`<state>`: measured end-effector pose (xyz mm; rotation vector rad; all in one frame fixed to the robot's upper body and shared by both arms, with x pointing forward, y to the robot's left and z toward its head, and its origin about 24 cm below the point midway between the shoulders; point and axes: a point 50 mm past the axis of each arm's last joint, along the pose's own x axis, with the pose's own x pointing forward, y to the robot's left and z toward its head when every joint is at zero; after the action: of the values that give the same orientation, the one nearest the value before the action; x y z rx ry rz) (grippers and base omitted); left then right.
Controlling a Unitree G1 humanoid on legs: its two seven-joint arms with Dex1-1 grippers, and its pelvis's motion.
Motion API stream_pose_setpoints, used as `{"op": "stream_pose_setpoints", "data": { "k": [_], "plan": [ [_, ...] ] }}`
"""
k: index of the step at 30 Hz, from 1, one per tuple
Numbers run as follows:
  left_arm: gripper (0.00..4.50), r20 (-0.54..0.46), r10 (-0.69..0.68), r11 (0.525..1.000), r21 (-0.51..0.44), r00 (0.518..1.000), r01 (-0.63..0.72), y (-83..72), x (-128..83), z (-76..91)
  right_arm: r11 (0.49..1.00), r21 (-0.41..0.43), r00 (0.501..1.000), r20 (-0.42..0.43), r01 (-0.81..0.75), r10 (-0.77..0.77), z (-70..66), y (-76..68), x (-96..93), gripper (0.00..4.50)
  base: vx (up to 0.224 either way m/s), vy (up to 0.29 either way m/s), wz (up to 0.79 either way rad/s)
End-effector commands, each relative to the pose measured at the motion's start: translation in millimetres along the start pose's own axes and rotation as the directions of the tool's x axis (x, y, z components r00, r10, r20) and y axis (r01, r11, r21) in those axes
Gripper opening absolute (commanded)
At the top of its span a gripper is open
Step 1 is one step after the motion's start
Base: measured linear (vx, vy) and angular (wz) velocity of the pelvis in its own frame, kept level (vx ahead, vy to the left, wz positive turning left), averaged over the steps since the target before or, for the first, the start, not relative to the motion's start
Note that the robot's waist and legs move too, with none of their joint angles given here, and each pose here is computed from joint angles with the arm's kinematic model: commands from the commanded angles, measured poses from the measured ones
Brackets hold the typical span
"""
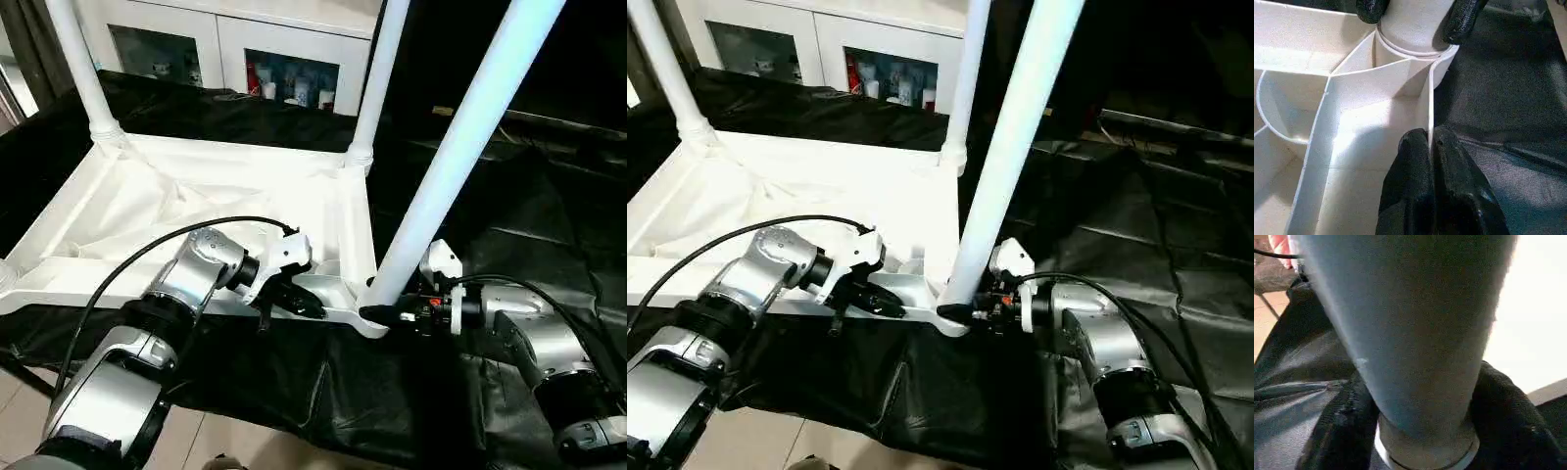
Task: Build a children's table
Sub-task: Rotate leg to tighten
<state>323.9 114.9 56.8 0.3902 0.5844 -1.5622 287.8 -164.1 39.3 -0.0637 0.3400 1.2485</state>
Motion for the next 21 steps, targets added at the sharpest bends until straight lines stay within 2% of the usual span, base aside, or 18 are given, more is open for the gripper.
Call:
{"op": "stream_pose_setpoints", "data": {
  "k": [1,3,5,7,9,12,13,15,16,17,18,19,21],
  "plan": [
    [0.0,-0.021,-0.077,0.997,-0.023,0.997,0.077,-7.4,7.6,-6.8,1.0,0.025,1.0,-0.016,0.012,-0.012,-3.5,-0.6,-6.2,2.33,0.0,0.0,0.0],
    [0.0,-0.016,-0.052,0.998,-0.021,0.999,0.052,-6.0,8.7,-5.9,0.999,0.033,1.0,-0.016,0.016,-0.016,-4.6,0.5,-5.2,2.19,0.0,0.0,0.0],
    [0.0,-0.005,0.078,0.997,-0.013,0.997,-0.078,3.6,14.1,-1.3,0.994,0.066,0.996,-0.01,0.092,-0.092,-9.4,-0.4,1.2,2.17,0.0,0.0,0.0],
    [0.0,-0.003,0.118,0.993,-0.01,0.993,-0.118,6.6,15.7,0.1,0.989,0.077,0.992,-0.011,0.123,-0.123,-11.1,-1.1,3.4,2.1,0.0,0.0,0.0],
    [0.0,-0.006,0.289,0.957,-0.038,0.957,-0.289,19.7,21.0,6.1,0.936,0.108,0.942,-0.031,0.336,-0.335,-19.8,-11.6,12.4,2.09,0.0,0.0,0.0],
    [0.0,-0.026,0.408,0.909,-0.077,0.913,-0.409,28.2,25.5,9.8,0.841,0.177,0.859,-0.059,0.511,-0.509,-28.3,-19.8,18.4,2.02,0.0,0.0,0.0],
    [0.0,-0.026,0.428,0.9,-0.084,0.903,-0.428,29.5,26.7,10.8,0.823,0.194,0.844,-0.061,0.534,-0.533,-29.5,-20.4,19.8,2.01,0.0,0.0,0.0],
    [0.0,-0.023,0.49,0.865,-0.112,0.871,-0.489,33.2,32.6,15.5,0.736,0.258,0.773,-0.081,0.626,-0.63,-34.9,-22.3,25.5,1.99,0.0,0.0,0.0],
    [0.0,-0.009,0.528,0.842,-0.125,0.85,-0.524,34.6,42.0,21.9,0.623,0.329,0.685,-0.117,0.71,-0.719,-40.5,-22.2,33.7,1.99,0.0,0.0,0.0],
    [0.0,-0.001,0.531,0.841,-0.121,0.847,-0.527,34.1,47.3,25.2,0.577,0.355,0.651,-0.133,0.735,-0.747,-41.8,-21.5,38.6,1.99,0.0,0.0,0.0],
    [0.0,0.006,0.531,0.842,-0.113,0.847,-0.527,33.6,51.7,28.0,0.549,0.37,0.629,-0.14,0.75,-0.765,-41.7,-20.6,43.2,1.98,0.0,0.0,0.0],
    [0.0,0.011,0.529,0.844,-0.108,0.849,-0.525,33.2,53.8,29.3,0.544,0.373,0.624,-0.138,0.752,-0.769,-40.9,-19.9,45.8,1.98,0.0,0.0,0.0],
    [0.0,0.023,0.51,0.859,-0.072,0.86,-0.507,31.7,57.7,32.1,0.561,0.35,0.627,-0.105,0.75,-0.772,-34.8,-18.1,53.4,1.98,0.0,0.0,0.0]
  ]
}}
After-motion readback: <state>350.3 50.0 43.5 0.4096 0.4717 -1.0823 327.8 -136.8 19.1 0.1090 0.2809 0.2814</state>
